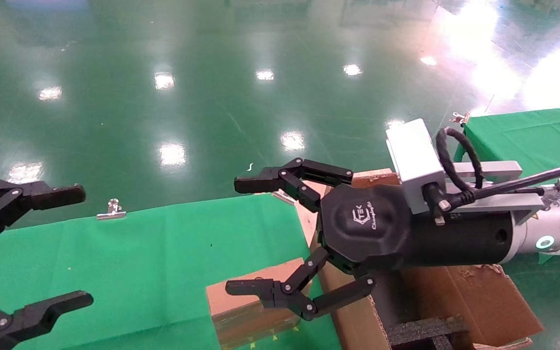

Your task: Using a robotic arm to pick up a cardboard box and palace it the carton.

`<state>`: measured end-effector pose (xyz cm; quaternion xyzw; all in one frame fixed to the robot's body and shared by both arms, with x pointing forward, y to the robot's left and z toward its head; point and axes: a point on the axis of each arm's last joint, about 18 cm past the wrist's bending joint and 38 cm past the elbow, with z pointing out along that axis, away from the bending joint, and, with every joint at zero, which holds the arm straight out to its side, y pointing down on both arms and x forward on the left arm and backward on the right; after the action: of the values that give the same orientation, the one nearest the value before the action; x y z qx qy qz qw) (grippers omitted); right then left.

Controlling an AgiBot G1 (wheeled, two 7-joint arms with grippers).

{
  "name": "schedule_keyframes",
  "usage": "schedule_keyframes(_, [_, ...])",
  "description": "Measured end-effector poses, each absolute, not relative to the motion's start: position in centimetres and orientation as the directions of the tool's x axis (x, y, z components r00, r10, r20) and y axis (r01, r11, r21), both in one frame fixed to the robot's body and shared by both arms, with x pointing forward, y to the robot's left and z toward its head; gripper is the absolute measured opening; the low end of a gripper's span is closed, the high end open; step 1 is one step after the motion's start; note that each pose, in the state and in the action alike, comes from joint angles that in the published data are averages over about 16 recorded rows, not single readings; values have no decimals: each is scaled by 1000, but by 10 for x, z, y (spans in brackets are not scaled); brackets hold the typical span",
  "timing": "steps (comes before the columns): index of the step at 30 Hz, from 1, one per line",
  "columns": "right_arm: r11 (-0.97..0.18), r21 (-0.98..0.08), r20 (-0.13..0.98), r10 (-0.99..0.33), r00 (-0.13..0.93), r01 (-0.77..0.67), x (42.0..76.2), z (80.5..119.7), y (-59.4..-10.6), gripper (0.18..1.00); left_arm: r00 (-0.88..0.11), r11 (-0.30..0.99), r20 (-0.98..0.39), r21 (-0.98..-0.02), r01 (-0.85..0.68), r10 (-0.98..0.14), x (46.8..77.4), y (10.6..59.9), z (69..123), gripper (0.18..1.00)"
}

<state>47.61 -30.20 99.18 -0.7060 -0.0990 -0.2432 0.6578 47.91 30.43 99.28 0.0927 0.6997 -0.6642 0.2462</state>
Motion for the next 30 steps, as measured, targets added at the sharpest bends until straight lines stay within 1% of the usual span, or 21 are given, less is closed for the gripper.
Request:
schedule_keyframes(23, [-115,-881,473,-180,862,459,476,992,-302,1001,-862,100,-468,-884,457,-197,479,304,993,999])
schedule_keyframes(30, [-147,-885,462,-181,868,441,482,985,-300,1001,-862,100,-468,-884,457,-197,479,304,993,973])
